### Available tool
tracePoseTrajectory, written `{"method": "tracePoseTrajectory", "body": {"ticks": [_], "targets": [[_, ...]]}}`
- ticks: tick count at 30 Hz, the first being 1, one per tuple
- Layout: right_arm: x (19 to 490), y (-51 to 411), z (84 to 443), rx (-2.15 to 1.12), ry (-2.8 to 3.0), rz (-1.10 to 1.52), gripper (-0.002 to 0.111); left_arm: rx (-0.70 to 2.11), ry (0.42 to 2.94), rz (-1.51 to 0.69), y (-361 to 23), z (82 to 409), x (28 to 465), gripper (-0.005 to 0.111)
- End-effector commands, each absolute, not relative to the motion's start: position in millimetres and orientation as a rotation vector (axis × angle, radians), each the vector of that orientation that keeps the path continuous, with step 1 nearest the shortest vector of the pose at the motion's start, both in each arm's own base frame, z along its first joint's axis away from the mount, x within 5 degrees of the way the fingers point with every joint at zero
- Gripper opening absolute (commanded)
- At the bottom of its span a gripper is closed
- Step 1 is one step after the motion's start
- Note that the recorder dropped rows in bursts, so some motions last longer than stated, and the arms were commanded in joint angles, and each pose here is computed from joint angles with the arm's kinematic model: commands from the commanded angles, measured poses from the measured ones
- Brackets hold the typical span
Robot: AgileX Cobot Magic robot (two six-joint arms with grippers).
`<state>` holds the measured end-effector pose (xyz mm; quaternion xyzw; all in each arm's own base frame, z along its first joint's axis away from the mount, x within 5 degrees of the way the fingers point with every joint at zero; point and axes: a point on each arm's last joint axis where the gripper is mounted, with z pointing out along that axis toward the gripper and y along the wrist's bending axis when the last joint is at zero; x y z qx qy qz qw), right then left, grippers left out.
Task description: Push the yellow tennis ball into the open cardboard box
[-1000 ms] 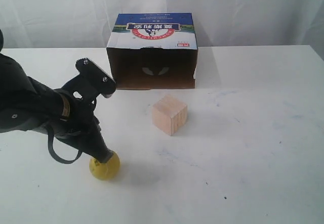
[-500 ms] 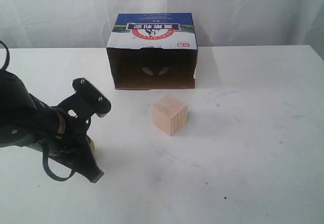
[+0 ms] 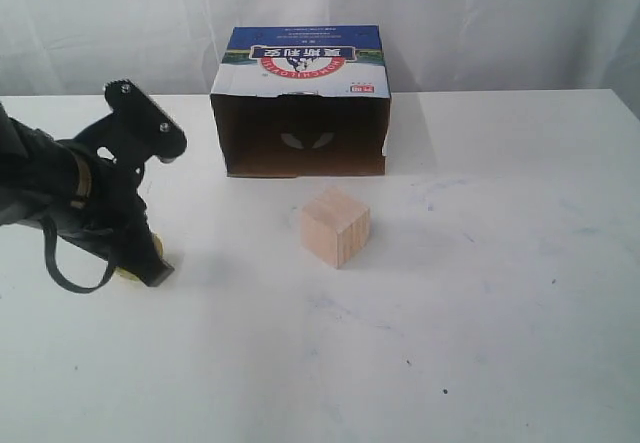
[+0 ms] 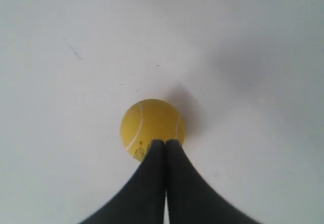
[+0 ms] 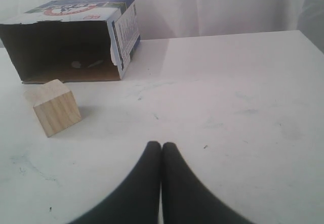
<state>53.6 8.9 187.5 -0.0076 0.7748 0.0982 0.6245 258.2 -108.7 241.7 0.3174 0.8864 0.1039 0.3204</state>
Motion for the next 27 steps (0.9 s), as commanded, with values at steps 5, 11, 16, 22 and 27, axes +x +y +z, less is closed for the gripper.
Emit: {"method": "tracePoseTrajectory", "body": {"ticks": [5,11,16,22,27], "targets": [[54.1,8.4,187.5,-0.008,1.773,0.22,0.0,0.736,2.22,0.319,-64.5,228.7,311.3,0.0],[54.1,8.4,187.5,-0.008,1.773,0.22,0.0,0.716,2.237,0.367,-32.1,194.4,378.6,0.0],[54.1,8.4,187.5,-0.008,1.773,0.22,0.0,0.666,2.286,0.342,-24.4,157.3,418.6,0.0],[54.1,8.4,187.5,-0.008,1.773,0.22,0.0,0.515,2.441,0.362,-26.1,134.3,414.6,0.0],[54.1,8.4,187.5,-0.008,1.773,0.22,0.0,0.5,2.454,0.381,-28.4,138.3,412.3,0.0]]}}
